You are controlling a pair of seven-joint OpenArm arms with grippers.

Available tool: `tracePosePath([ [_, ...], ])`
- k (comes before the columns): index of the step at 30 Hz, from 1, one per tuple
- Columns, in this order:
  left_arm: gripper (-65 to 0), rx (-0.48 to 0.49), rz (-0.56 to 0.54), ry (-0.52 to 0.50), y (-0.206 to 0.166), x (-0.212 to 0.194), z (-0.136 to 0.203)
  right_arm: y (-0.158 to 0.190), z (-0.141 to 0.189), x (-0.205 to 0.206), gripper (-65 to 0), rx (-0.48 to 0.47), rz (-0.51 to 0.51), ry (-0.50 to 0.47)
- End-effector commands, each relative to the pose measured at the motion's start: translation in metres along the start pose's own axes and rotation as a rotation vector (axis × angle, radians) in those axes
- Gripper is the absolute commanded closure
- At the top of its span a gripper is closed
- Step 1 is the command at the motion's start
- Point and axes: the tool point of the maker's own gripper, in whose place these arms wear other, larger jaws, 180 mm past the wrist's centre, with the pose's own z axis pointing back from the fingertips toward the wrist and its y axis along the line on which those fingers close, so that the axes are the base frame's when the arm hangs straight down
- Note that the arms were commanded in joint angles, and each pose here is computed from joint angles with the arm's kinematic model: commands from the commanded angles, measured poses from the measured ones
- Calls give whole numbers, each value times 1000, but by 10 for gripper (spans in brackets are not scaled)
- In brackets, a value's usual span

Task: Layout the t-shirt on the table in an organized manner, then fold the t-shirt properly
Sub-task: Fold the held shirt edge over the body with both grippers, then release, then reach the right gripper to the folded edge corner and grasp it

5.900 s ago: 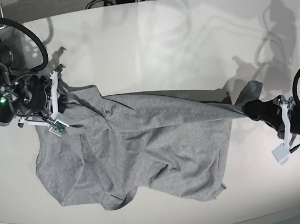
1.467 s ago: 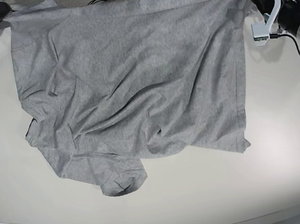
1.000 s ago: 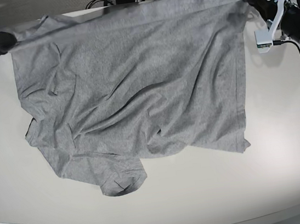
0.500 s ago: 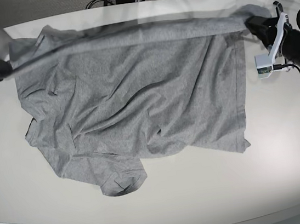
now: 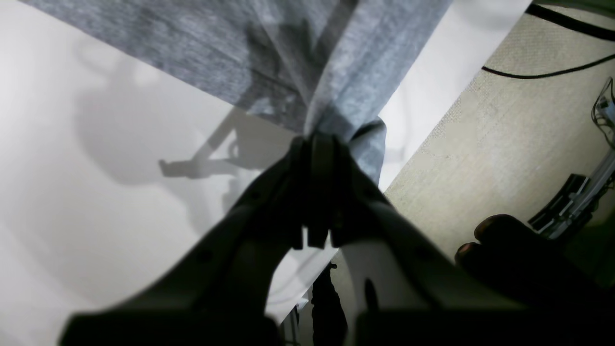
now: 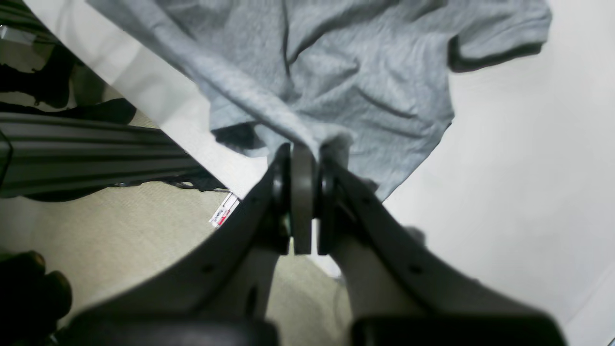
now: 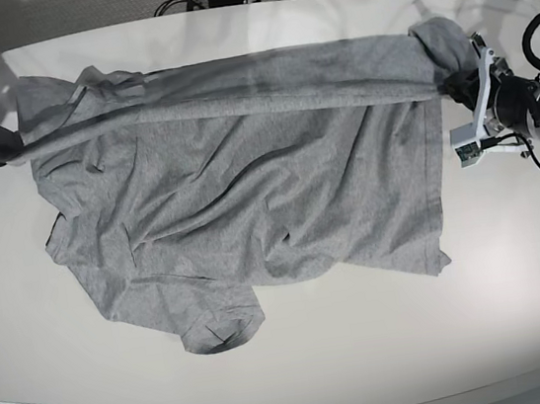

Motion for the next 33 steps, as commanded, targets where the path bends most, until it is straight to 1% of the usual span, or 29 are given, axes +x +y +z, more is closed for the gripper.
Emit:
tracePosePath([
  [1, 0, 44, -12, -7, 13, 3, 12, -4, 6, 12, 0, -10, 26, -34],
  [4, 0, 78, -21, -10, 22, 7, 17, -7, 6, 21, 0, -21, 35, -60],
  [7, 0, 128, 11, -18, 34, 12, 24, -7, 4, 27, 0, -24, 27, -92],
  [11, 0, 137, 11, -25, 37, 15, 26, -6, 3, 27, 0, -27, 23, -101],
  [15, 0, 140, 9, -21, 37, 14, 26, -15, 4, 30, 0, -76, 43, -113],
  [21, 0, 177, -9, -24, 44, 15, 28, -16, 5, 36, 0, -81, 48, -137],
  [23, 0, 208, -24, -32, 50, 18, 30, -23, 7, 43, 0, -112, 67, -159],
  [24, -53, 227, -31, -30, 54, 19, 33, -28, 8, 48, -60, -137, 81, -169],
  [26, -231, 266, -32, -37, 65, 24, 42, -37, 12, 58, -218, -177, 107, -187],
  [27, -309, 287, -20, -48, 70, 28, 46, -41, 14, 62, -287, -198, 109, -191],
  [28, -368, 306, -6, -58, 75, 31, 50, -46, 16, 65, -333, -220, 104, -198],
  [29, -403, 324, 5, -64, 79, 33, 54, -51, 18, 68, -352, -241, 98, -202],
  [31, -409, 351, 13, -64, 85, 35, 59, -55, 20, 72, -352, -260, 78, -210],
  [33, -406, 358, 14, -63, 86, 35, 61, -53, 19, 71, -351, -247, 68, -203],
])
